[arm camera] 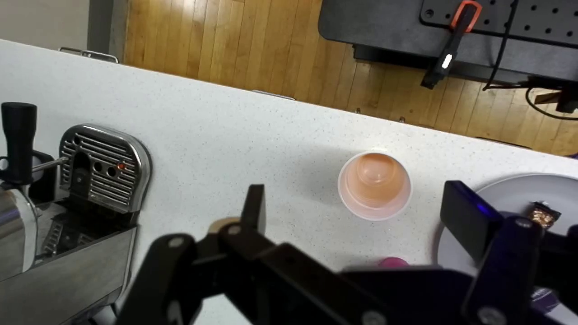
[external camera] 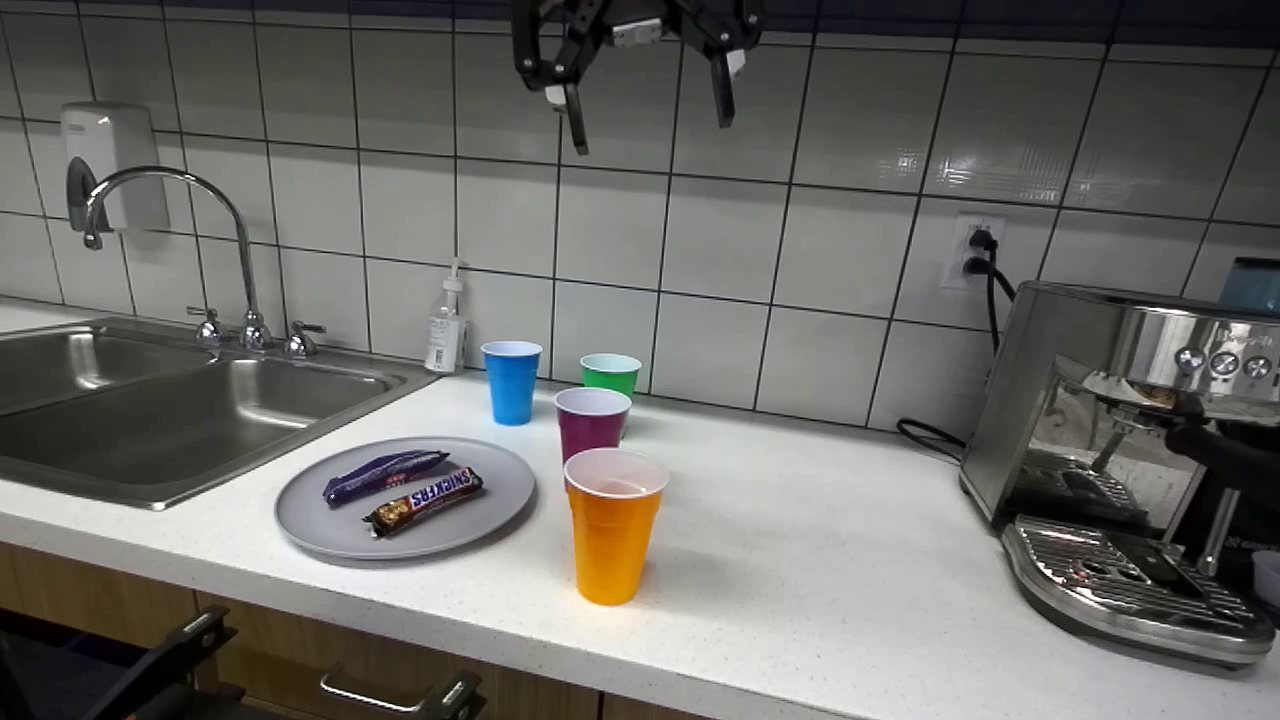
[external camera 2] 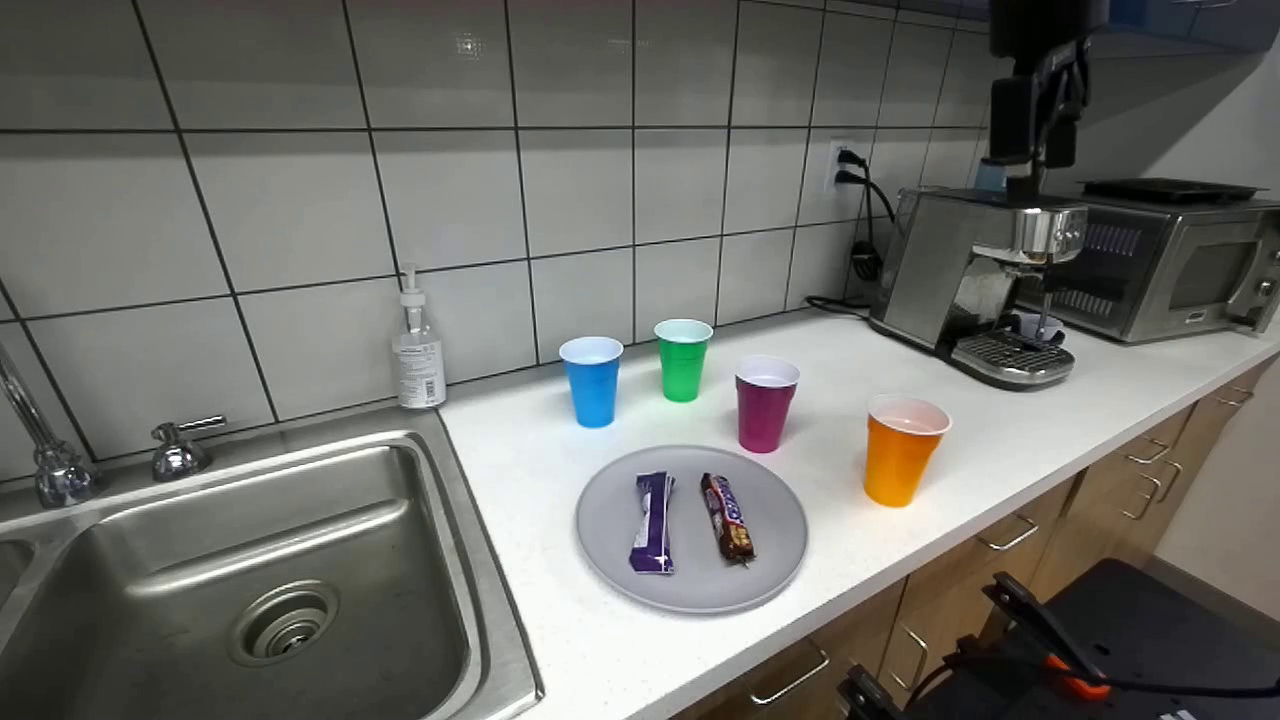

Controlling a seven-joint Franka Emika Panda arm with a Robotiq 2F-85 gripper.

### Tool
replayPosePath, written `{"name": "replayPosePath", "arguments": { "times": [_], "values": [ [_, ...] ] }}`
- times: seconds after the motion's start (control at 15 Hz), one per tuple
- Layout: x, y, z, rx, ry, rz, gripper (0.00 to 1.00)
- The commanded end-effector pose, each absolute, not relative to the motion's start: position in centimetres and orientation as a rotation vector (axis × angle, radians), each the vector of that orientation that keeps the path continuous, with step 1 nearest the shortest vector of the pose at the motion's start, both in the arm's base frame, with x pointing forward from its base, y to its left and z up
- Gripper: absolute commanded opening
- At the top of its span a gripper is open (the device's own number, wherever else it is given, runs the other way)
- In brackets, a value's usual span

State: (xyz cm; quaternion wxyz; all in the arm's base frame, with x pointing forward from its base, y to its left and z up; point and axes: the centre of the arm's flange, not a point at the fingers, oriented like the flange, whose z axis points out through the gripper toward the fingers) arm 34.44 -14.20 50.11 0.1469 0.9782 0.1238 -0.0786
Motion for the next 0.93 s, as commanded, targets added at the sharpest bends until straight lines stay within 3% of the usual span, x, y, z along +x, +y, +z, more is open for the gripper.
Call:
{"name": "replayPosePath", "arguments": {
  "times": [0.0,0.87],
  "values": [
    [34.6,-13.7,48.7,2.793,0.300,-0.234,1.00],
    [34.6,-6.9,43.8,2.784,-0.078,-0.155,1.00]
  ]
}}
